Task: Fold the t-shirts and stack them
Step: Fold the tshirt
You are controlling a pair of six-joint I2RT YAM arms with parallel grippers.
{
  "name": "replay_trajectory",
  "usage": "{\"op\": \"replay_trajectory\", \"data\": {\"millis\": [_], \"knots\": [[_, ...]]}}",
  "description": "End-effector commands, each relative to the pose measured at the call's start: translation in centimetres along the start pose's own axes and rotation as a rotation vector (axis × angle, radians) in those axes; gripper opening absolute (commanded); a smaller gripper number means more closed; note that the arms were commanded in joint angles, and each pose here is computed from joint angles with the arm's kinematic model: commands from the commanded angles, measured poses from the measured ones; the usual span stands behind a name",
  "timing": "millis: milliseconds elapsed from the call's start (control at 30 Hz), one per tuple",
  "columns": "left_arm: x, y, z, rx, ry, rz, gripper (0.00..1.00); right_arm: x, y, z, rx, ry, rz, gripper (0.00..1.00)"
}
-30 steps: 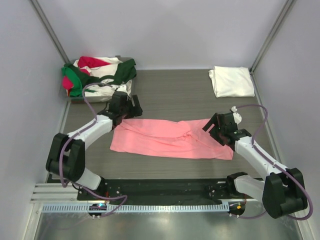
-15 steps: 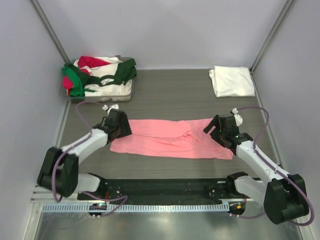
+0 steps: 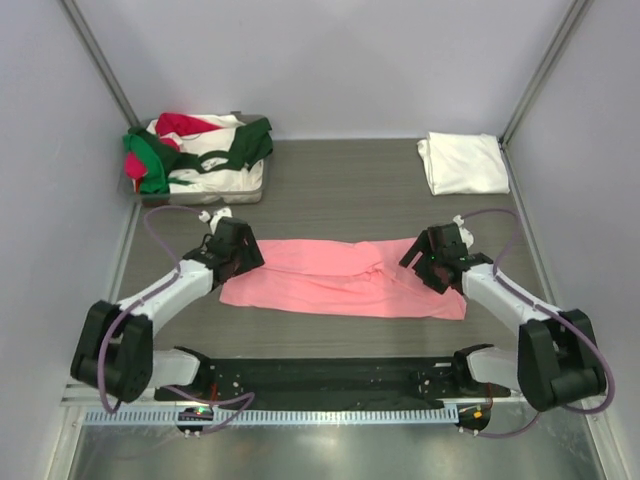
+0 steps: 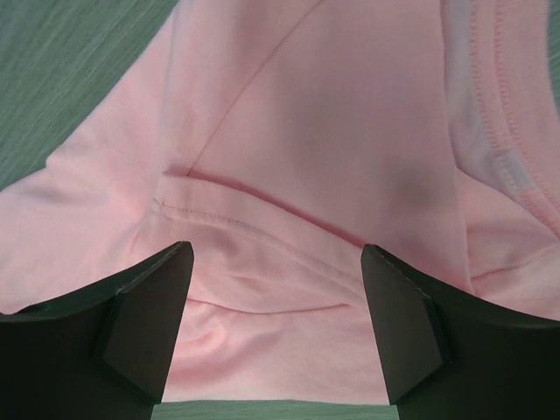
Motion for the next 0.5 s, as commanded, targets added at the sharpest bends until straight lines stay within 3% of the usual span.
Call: {"op": "replay_trajectory", "data": {"millis": [0,233,467], "knots": [[-2.1,1.1,2.3,0.049,-0.061,0.025,0.68,1.9,0.1,1.3,0.056,0.005,-0.006,0.84],[-2.7,-1.3,5.2,0.226,-0.045,0.057,0.66,0.9,0.1,4.2,0.067,-0.134,0.003,0.85],[-2.1,-5.7,3.7,0.361,-0.037,0.014,0.64,5.8,2.8,9.9,0.112,-0.161,-0.085,0.86]]}}
Point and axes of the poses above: each gripper's point midway between its finger pads, its own z axis out along the fingers, its own x axis along the line the jaws close on, y = z × x, the point moved 9 cm from there along -z, back along the fingers, and after that the axes turned 15 degrees about z, right-handed, at the moved point
